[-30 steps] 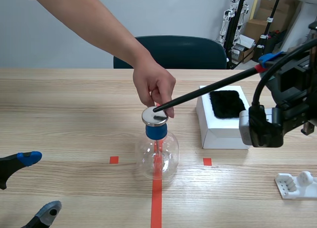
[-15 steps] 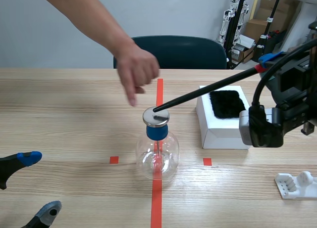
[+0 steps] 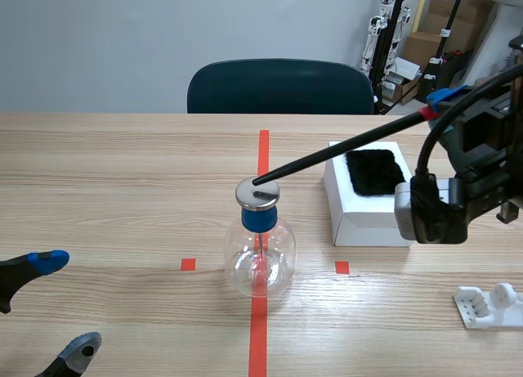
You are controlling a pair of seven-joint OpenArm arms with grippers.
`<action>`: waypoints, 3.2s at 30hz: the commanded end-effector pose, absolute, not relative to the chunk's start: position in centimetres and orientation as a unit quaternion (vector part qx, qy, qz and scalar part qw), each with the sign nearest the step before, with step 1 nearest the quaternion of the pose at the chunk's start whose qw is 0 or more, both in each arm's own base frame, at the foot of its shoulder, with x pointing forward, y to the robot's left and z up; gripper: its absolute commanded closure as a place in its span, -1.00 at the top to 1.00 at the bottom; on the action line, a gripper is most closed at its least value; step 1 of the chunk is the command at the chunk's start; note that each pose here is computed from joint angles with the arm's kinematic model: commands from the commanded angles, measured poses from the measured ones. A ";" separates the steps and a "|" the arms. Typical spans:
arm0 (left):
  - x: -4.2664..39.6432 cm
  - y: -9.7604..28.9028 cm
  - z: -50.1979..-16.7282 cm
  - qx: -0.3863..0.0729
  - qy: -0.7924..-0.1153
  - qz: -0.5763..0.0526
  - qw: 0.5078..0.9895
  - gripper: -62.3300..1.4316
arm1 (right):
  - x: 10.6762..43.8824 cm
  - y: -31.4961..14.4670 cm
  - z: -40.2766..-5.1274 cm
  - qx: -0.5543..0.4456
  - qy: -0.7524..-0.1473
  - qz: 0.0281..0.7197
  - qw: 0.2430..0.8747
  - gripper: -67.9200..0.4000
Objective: Do the electroscope experiment. hold the rod still at the electroscope
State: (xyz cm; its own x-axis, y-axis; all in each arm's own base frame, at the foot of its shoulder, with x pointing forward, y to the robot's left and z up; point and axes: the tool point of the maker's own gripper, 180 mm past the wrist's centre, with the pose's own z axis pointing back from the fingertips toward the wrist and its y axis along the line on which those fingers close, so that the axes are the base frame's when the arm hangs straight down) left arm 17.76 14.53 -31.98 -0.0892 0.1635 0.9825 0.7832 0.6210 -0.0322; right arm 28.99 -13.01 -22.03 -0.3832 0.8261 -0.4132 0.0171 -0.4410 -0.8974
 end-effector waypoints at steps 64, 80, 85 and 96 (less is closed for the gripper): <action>18.0 15.1 -31.3 -0.338 -0.698 -0.266 0.572 1.00 | 24.4 -21.3 -11.6 -0.450 -0.594 0.491 0.450 -0.88; 18.0 15.1 -31.3 -0.338 -0.698 -0.266 0.572 1.00 | 21.6 -23.2 -17.0 -0.283 -0.623 0.444 0.578 -0.88; 18.0 15.1 -31.3 -0.338 -0.698 -0.266 0.572 1.00 | 20.7 -21.8 -19.4 -0.232 -0.606 0.459 0.607 -0.88; 18.0 15.1 -31.3 -0.338 -0.698 -0.266 0.572 1.00 | 19.0 -19.4 -24.0 -0.193 -0.550 0.532 0.614 -0.88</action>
